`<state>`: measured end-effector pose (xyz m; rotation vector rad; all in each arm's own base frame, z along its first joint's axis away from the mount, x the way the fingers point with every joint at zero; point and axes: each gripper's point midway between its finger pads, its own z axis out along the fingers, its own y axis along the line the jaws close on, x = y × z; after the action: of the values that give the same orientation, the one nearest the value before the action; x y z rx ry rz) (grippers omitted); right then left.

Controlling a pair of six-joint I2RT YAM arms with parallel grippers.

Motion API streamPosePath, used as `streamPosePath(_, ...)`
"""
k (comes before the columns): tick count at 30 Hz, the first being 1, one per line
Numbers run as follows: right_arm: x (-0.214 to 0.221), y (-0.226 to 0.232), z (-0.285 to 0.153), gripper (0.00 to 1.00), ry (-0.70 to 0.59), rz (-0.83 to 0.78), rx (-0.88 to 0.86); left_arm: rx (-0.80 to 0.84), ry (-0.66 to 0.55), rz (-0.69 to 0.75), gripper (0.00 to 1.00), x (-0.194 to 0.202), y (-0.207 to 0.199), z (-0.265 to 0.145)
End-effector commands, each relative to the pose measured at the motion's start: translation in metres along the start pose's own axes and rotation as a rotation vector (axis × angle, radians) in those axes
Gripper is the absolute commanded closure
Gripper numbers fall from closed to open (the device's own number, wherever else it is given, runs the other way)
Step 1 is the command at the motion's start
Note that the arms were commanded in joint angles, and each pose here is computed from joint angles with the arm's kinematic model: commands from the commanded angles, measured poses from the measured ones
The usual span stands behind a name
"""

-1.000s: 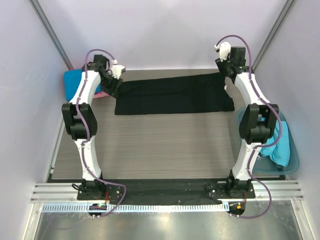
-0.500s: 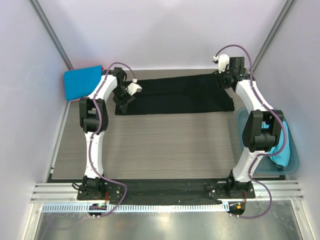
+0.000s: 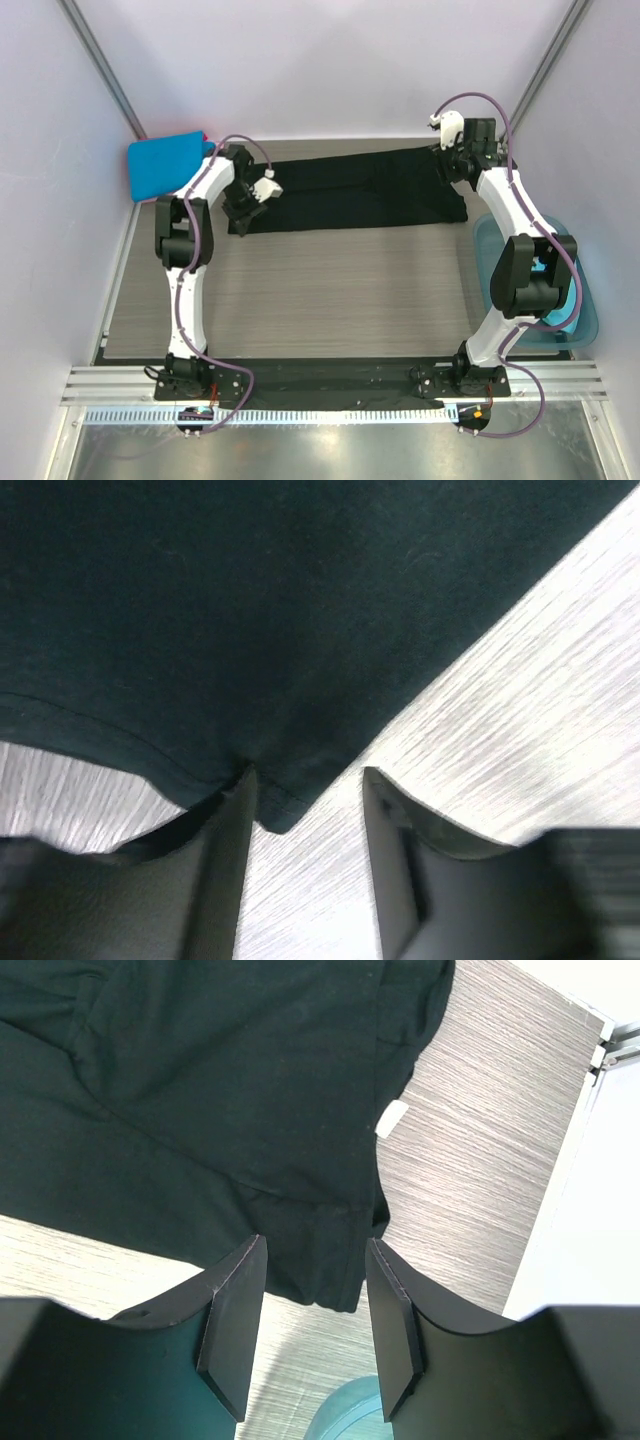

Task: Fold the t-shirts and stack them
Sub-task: Fold the tshirt

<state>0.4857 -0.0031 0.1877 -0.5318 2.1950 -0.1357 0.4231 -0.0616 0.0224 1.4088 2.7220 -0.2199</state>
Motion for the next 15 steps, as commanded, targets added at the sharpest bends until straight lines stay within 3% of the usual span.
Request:
streamPosePath(1,-0.018,-0.008,-0.017,0.5,-0.054,0.01,0.04,-0.024,0.059,0.012,0.57,0.021,0.001,0.017)
streamPosePath(2,-0.018,-0.009,-0.02,0.5,-0.053,0.01,0.042,-0.026,0.066,0.011,0.74,0.023,0.002,0.021)
streamPosePath(6,-0.016,-0.009,-0.028,0.5,-0.047,0.012,0.056,-0.019,0.067,-0.031,1.0,0.027,-0.006,0.023)
streamPosePath(9,-0.005,-0.007,-0.03,0.5,-0.024,0.009,0.062,0.006,0.07,-0.039,1.0,0.04,-0.03,0.007)
streamPosePath(15,0.023,0.012,0.006,0.51,0.056,0.046,-0.021,0.149,0.16,0.004,1.0,0.097,-0.124,-0.044)
